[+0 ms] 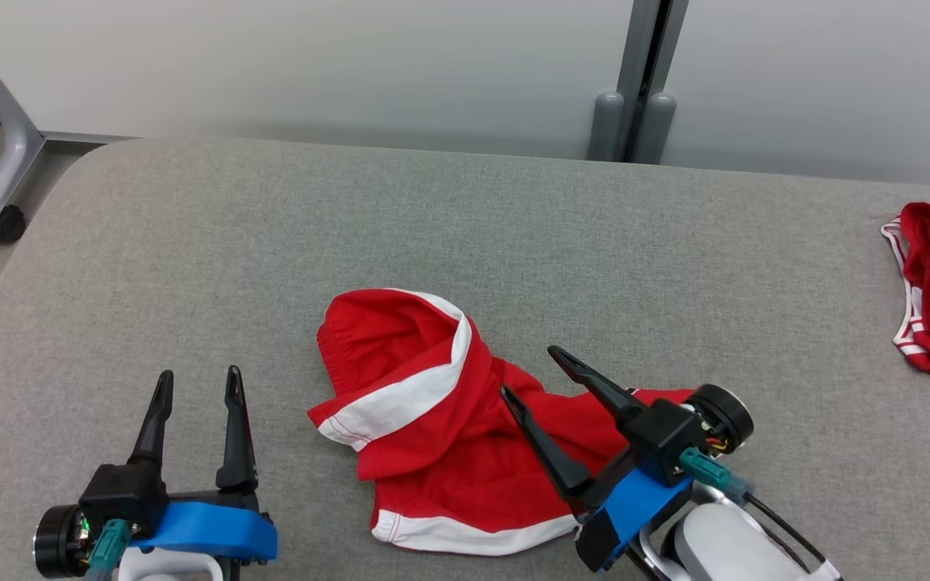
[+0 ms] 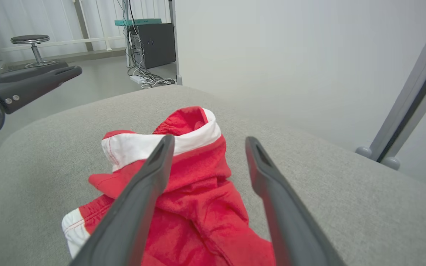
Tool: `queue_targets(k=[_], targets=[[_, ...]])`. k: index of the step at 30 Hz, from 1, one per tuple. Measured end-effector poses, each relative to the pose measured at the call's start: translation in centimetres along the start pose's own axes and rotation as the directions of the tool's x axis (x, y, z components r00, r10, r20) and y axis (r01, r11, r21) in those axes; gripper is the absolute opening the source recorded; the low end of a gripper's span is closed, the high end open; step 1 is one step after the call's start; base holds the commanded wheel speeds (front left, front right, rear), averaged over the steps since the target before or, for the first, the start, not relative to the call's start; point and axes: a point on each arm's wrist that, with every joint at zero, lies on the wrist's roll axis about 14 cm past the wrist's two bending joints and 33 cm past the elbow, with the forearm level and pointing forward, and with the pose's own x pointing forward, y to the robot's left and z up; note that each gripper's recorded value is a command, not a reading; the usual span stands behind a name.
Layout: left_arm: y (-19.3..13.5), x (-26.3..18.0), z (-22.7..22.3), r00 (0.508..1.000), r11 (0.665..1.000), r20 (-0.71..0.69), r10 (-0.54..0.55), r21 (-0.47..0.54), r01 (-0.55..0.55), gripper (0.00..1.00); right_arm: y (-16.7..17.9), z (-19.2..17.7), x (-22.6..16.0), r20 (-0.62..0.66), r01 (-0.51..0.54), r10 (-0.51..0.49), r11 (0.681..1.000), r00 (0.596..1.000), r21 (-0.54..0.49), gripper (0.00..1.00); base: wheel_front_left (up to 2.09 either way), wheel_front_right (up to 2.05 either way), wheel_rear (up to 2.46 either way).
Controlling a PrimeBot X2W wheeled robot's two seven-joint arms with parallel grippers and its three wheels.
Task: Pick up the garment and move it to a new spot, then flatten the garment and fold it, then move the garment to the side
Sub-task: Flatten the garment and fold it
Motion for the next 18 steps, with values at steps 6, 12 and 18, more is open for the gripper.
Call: queue_targets(k=[6,12,18], targets=[[0.4,-0.2,-0.1,1.0,1.0,-0.004,0.007,0.004,-0.007,1.0,1.0,1.2,2.1,-0.006,-0.064,0.063,0.996,0.998,-0.064,1.0,0.0,0.0,0.0],[0.8,0.0,-0.2,1.0,1.0,-0.008,0.02,0.01,-0.02,1.0,1.6,0.3,4.7,-0.092,-0.125,0.114,0.984,0.989,-0.126,1.0,0.0,0.0,0.0],[1.2,-0.1,-0.7,0.999,0.999,-0.027,0.042,0.011,-0.041,1.0,2.4,-4.1,5.5,-0.277,-0.178,0.142,0.978,0.95,-0.11,1.0,0.0,0.0,0.0]])
